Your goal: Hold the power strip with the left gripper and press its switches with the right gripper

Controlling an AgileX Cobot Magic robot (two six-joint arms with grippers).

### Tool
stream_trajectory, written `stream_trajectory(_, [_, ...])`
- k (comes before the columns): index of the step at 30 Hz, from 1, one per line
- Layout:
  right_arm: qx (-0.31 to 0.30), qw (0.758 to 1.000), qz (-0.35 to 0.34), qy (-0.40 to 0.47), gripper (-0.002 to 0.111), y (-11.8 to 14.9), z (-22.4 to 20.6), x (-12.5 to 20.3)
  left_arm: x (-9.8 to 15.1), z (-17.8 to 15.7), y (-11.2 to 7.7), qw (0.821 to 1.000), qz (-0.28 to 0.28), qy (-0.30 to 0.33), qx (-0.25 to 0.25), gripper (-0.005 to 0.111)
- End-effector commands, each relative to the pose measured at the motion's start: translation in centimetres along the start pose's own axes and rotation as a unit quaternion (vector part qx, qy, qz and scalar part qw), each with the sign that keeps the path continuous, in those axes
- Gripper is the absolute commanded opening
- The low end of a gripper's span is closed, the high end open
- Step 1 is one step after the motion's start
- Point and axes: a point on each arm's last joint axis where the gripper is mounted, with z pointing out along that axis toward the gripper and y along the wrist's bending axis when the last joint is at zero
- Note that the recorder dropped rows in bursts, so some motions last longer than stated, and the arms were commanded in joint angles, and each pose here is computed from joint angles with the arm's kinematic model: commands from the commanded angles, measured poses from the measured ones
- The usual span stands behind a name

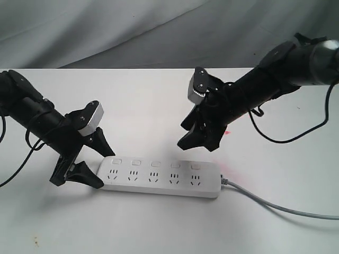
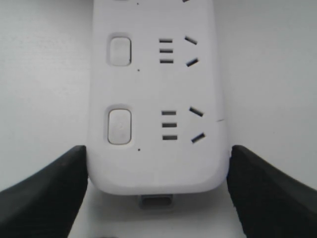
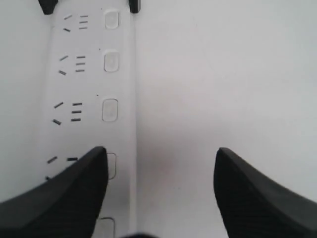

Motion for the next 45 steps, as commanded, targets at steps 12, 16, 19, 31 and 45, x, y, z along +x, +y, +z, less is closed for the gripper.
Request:
stream_trajectory(12, [0.034,0.998,0.037,0.032,0.058,0.6,0.6,3.6,-0.1,0.1,0.0,1.000,0.006,0.000,0.005,0.002])
stream_trajectory(16, [0.026,0.998,0.035,0.040,0.058,0.6,0.9,3.9,-0.1,0.1,0.0,1.000,0.006,0.000,0.005,0.002])
stream_trajectory(19, [0.022,0.998,0.037,0.045,0.058,0.6,1.1,4.2,-0.1,0.1,0.0,1.000,0.006,0.000,0.005,0.002])
stream_trajectory(31, [0.028,0.996,0.032,0.078,0.058,0.8,1.8,5.7,-0.1,0.1,0.0,1.000,0.006,0.000,0.005,0.002])
stream_trajectory(45, [0.040,0.994,0.060,0.077,0.058,0.8,1.9,5.8,-0.1,0.1,0.0,1.000,0.006,0.000,0.005,0.002])
